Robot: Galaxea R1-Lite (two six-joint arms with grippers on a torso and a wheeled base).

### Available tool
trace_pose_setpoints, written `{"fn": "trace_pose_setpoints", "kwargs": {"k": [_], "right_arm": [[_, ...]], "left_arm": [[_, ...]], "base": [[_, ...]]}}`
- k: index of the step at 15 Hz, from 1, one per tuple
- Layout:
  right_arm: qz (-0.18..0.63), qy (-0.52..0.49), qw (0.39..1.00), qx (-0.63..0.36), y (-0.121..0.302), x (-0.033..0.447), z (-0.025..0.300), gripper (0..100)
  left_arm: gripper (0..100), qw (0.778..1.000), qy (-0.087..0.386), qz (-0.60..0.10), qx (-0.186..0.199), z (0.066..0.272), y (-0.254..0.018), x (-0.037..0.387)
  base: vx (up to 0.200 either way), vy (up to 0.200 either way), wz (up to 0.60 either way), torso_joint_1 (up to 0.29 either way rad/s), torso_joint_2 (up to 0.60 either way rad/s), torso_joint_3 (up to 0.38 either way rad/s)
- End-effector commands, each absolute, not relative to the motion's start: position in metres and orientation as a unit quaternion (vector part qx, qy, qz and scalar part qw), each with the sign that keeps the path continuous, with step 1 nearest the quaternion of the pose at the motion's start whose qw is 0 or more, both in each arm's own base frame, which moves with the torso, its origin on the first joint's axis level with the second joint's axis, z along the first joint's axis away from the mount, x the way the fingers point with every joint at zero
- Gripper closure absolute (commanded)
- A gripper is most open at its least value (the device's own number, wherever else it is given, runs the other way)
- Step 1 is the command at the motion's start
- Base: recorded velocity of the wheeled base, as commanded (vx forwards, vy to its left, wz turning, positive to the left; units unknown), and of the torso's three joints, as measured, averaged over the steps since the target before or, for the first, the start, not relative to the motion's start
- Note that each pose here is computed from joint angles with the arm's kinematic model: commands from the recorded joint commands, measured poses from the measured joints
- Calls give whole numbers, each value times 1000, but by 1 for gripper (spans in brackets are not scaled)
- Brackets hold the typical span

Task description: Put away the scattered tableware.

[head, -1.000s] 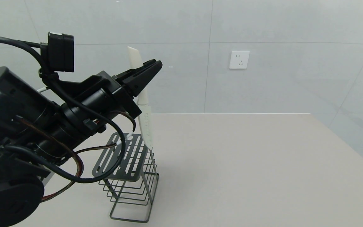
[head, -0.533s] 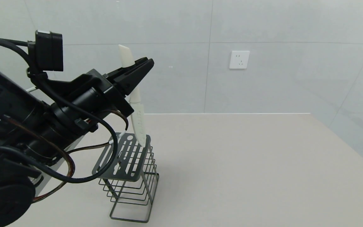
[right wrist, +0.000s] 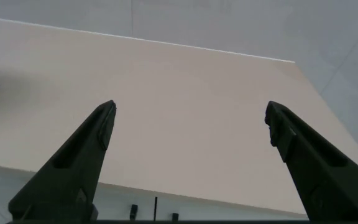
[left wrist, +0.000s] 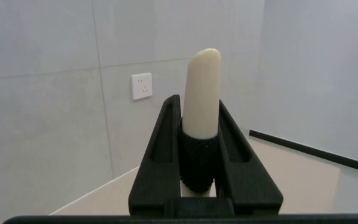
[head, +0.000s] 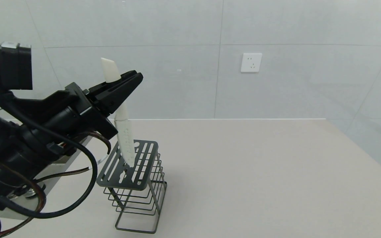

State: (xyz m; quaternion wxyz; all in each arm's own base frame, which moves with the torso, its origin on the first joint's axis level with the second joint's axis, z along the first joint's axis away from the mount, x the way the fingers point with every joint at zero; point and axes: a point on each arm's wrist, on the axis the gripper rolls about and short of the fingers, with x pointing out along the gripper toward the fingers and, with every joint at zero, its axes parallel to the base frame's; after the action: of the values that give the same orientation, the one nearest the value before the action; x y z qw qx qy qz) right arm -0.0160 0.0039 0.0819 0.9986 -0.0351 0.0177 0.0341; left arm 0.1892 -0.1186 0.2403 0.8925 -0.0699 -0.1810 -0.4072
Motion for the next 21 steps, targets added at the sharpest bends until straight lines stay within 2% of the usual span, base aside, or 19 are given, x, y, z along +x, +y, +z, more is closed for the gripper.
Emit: {"fn": "trace_pose_setpoints", "kwargs": {"k": [1,3,7,11,14,16,19,21], "right_arm": [[31,22,999,-29,4,-16,82,0],[28,24,999,-31,4,-16,81,0],[4,40,999,-28,2,-16,78,0],[4,40,999,-28,2,-16,78,0],[5,40,999,-28,2,-16,78,0],[5,40,999,-29,2,-16,78,0],[6,40,999,-30,2,-16,78,0],[9,39,999,-31,3,-16,78,0]], "left_arm": [[100,894,-186,-403,-68,245,-111,180],[100,898,-190,-392,-61,247,-111,184],[100,918,-170,-352,-61,235,-129,219],[100,922,-201,-323,-76,225,-150,249],[100,923,-208,-314,-84,224,-158,247],[100,917,-242,-312,-57,246,-162,250],[100,936,-196,-293,-14,257,-149,245],[100,946,-199,-257,-16,263,-150,246]], "base": [[0,0,0,0,0,0],[0,0,0,0,0,0],[0,0,0,0,0,0],[0,0,0,0,0,0],[0,0,0,0,0,0],[0,0,0,0,0,0],[0,0,0,0,0,0],[0,0,0,0,0,0]]}}
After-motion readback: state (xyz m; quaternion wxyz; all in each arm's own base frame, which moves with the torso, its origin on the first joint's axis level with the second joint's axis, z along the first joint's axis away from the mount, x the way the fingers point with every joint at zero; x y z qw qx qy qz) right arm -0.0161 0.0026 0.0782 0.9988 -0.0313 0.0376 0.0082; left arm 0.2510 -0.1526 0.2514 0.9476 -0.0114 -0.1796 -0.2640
